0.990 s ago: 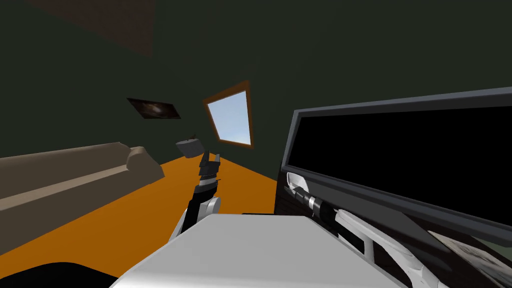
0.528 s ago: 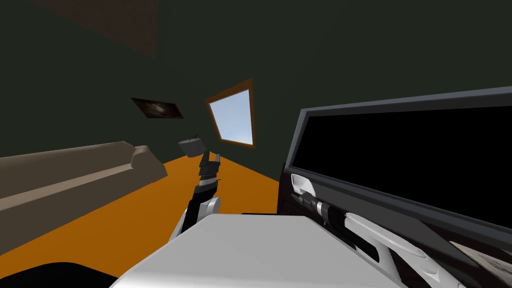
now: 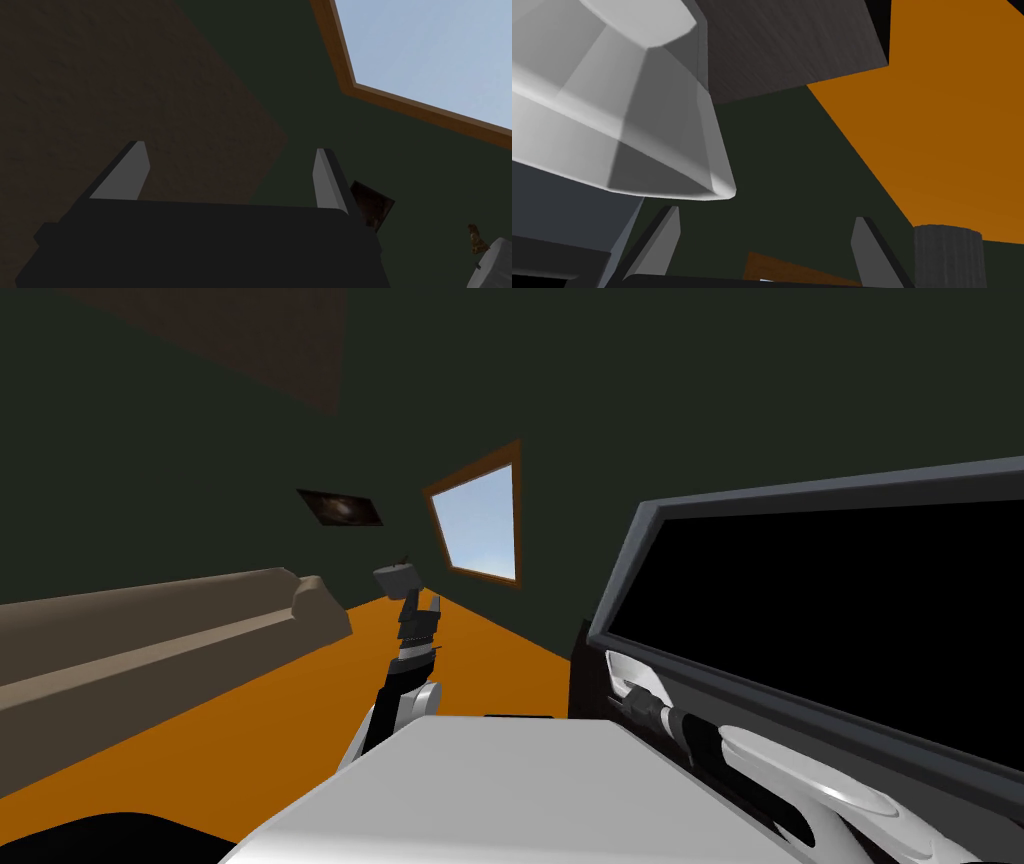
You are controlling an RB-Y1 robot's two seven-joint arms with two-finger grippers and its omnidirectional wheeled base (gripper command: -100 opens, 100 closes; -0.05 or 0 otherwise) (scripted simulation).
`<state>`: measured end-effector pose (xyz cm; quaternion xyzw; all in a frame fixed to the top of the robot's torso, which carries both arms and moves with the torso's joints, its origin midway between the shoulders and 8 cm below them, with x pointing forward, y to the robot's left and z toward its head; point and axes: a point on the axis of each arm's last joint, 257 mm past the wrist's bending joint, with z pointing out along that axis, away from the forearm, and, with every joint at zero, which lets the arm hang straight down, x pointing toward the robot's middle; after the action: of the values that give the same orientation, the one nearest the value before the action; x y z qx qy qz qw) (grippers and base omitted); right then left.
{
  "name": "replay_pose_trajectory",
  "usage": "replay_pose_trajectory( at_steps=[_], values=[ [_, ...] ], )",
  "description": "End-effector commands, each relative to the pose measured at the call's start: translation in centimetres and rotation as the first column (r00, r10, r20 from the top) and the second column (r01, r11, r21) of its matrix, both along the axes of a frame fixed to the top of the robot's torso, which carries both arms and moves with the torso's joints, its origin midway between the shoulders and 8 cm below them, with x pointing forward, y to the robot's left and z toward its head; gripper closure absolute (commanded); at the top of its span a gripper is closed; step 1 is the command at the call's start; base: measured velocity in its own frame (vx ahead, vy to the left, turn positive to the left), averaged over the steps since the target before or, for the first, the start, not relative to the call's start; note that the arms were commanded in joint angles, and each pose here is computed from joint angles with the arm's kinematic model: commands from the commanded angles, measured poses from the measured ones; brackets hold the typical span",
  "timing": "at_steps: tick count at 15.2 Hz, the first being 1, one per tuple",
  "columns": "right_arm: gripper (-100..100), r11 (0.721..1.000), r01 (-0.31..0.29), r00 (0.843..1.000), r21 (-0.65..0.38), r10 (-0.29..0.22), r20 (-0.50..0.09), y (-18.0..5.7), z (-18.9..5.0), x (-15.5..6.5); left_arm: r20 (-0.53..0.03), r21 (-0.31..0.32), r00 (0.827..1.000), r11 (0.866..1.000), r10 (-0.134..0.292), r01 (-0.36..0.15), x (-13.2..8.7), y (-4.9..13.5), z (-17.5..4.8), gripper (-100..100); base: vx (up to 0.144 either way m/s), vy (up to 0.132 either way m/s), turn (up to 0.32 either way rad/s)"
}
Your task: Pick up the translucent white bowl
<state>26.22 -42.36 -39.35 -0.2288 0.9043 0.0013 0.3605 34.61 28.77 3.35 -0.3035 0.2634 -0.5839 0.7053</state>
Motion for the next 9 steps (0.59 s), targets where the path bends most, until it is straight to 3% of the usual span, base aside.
replay_pose_trajectory(
  at_steps=[1, 2, 4, 5, 6, 9],
  values=[
    [-100, 0.995, -0.022, 0.999, -0.098, 0.018, -0.043, -2.8, -0.8, -1.6, 0.000, 0.000, 1.000, 1.000, 0.000, 0.000, 0.0, 0.0, 0.0, 0, 0.073, 0.084, 0.066],
    [-100, 0.988, -0.036, 0.997, -0.152, 0.025, -0.073, -4.5, -1.3, -2.9, 0.000, 0.000, 1.000, 1.000, 0.000, 0.000, 0.0, 0.0, 0.0, 0, 0.100, 0.110, 0.112],
    [-100, 0.987, -0.040, 0.997, -0.158, 0.028, -0.075, -4.7, -1.2, -2.9, 0.000, 0.000, 1.000, 1.000, 0.000, 0.000, 0.0, 0.0, 0.0, 0, 0.091, 0.091, 0.055],
    [-100, 0.976, -0.059, 0.994, -0.211, 0.037, -0.106, -6.4, -1.5, -4.1, 0.000, 0.000, 1.000, 1.000, 0.000, 0.000, 0.0, 0.0, 0.0, 0, 0.060, 0.068, 0.035],
    [-100, 0.976, -0.059, 0.994, -0.211, 0.037, -0.106, -6.4, -1.5, -4.1, 0.000, 0.000, 1.000, 1.000, 0.000, 0.000, 0.0, 0.0, 0.0, 0, 0.053, 0.059, 0.041],
    [-100, 0.934, -0.118, 0.980, -0.337, 0.055, -0.191, -10.9, -2.0, -7.4, 0.000, 0.000, 1.000, 1.000, 0.000, 0.000, 0.0, 0.0, 0.0, 0, 0.081, 0.089, 0.091]
  ],
)
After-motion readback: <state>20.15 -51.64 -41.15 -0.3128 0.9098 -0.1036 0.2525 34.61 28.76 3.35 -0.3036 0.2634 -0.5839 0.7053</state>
